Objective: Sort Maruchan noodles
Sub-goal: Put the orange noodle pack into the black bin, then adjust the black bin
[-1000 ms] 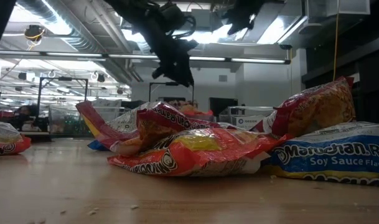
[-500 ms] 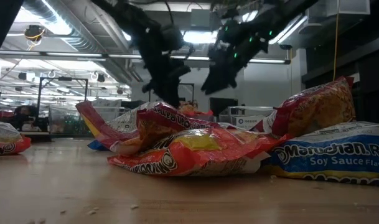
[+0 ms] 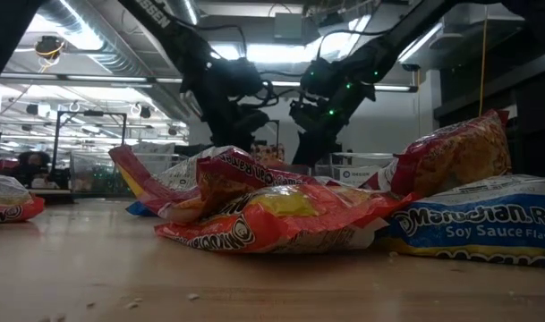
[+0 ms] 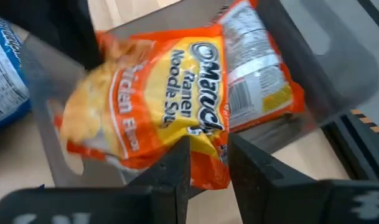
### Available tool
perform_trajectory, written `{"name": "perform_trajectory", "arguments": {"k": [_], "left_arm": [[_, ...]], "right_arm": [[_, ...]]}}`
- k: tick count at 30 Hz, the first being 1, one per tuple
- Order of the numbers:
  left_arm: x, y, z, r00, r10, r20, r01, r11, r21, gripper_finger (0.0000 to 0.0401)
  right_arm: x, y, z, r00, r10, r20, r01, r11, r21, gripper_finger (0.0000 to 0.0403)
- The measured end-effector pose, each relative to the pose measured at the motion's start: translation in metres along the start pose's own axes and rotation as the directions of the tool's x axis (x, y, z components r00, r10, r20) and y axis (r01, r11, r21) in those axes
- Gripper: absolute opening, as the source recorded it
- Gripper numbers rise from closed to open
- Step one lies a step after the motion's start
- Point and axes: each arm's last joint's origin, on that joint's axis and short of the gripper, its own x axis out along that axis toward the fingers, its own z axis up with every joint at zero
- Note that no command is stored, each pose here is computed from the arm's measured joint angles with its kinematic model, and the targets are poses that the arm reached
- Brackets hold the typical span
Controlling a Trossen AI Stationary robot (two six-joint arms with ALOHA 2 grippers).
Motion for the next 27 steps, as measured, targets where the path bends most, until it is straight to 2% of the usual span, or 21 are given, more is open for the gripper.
{"name": "perform_trajectory", "arguments": {"k": [4,7,12,15,18,20,22,27], "left_arm": [[0.006,-0.001,0.001,0.998,-0.067,0.000,0.067,0.998,0.001,0.0001],[0.004,-0.002,0.003,0.998,-0.071,0.002,0.071,0.998,0.000,0.0001],[-0.031,0.001,0.011,0.998,-0.048,0.039,0.048,0.999,0.017,0.0001],[-0.053,0.005,0.009,0.999,0.011,0.041,-0.012,1.000,0.022,0.0001],[-0.070,0.011,0.009,0.986,0.147,0.077,-0.149,0.989,0.021,0.0001],[-0.070,0.017,0.011,0.979,0.181,0.093,-0.183,0.983,0.009,0.0001],[-0.065,0.022,0.013,0.980,0.175,0.090,-0.175,0.984,-0.005,0.0001],[-0.038,0.029,0.008,0.987,0.161,0.006,-0.161,0.986,-0.032,0.0001]], "right_arm": [[-0.011,-0.001,0.020,1.000,-0.005,0.031,0.005,1.000,-0.008,0.0088],[-0.021,0.001,0.036,0.999,0.013,0.043,-0.012,1.000,-0.019,0.0088],[-0.029,0.014,0.051,0.995,0.073,0.068,-0.068,0.995,-0.074,0.0088],[-0.027,0.027,0.052,0.993,0.094,0.065,-0.084,0.987,-0.135,0.0088],[-0.019,0.041,0.052,0.996,0.060,0.066,-0.045,0.976,-0.211,0.0088],[-0.014,0.046,0.048,0.998,0.050,0.039,-0.039,0.970,-0.241,0.0088],[-0.006,0.050,0.047,0.999,0.039,0.031,-0.030,0.965,-0.260,0.0088],[0.010,0.049,0.031,0.995,0.048,-0.086,-0.068,0.967,-0.246,0.0088]]}}
